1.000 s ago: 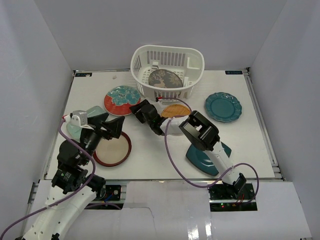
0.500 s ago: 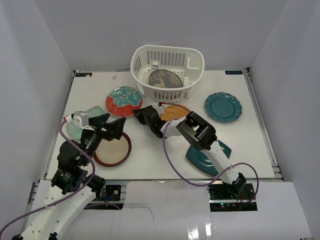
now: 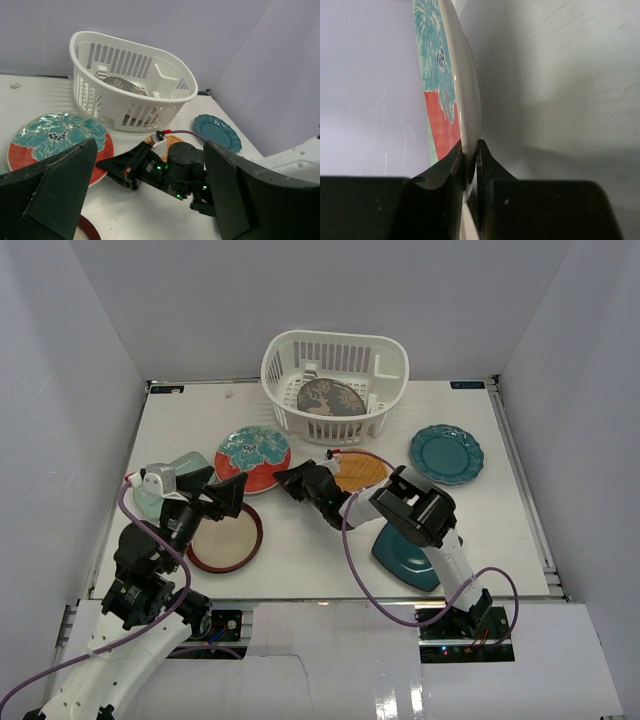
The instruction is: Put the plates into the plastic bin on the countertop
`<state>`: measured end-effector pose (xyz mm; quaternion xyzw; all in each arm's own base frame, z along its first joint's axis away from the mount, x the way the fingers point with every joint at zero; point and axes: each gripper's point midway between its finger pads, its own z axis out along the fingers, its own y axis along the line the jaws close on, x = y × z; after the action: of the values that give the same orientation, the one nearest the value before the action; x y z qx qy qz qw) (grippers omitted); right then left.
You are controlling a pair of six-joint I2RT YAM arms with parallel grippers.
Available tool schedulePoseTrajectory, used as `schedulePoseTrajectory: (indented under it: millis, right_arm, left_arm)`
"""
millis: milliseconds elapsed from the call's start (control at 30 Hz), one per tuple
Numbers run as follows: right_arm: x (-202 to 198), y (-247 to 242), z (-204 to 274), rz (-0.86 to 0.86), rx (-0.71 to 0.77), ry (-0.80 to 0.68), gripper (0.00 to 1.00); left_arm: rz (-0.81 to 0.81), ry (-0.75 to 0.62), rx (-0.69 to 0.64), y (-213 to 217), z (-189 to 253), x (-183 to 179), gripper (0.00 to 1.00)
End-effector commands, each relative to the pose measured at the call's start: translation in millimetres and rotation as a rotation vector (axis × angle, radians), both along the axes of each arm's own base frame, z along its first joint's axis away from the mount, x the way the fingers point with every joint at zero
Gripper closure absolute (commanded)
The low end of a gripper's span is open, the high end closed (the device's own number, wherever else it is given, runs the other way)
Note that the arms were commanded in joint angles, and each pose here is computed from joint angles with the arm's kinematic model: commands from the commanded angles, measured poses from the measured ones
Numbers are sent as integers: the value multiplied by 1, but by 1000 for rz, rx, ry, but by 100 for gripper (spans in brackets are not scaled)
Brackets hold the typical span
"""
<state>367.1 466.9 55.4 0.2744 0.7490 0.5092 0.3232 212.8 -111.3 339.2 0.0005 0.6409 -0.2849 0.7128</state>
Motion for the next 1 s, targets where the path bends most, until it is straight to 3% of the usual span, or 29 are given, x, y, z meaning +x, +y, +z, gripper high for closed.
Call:
schedulePoseTrajectory:
  millis: [0, 200, 433, 633, 667, 700, 900, 967]
  right_arm:
    - [-27, 10, 194, 86, 389, -328, 92]
    - [-51, -13, 239, 117, 341, -456, 92]
    - [-29, -70, 288, 19, 223, -605, 92]
    - [47, -122, 330, -13, 59, -689, 92]
    - [66, -140, 355, -46, 52, -731, 92]
    - [88, -144, 336, -52, -8, -675, 92]
    - [168, -187, 328, -102, -152, -630, 92]
    - [187, -193, 301, -89, -207, -567, 92]
  left_arm:
    - [72, -26, 14, 16, 7, -1, 2]
    - [144, -58, -4, 34, 13, -4, 2]
    - [167, -82, -61, 44, 19, -13, 2]
    - [96, -62, -44, 28, 12, -10, 2]
    - [85, -61, -41, 26, 12, -10, 2]
    - [87, -60, -40, 26, 11, -9, 2]
    - [88, -52, -32, 24, 8, -6, 2]
    - [86, -49, -32, 24, 8, -6, 2]
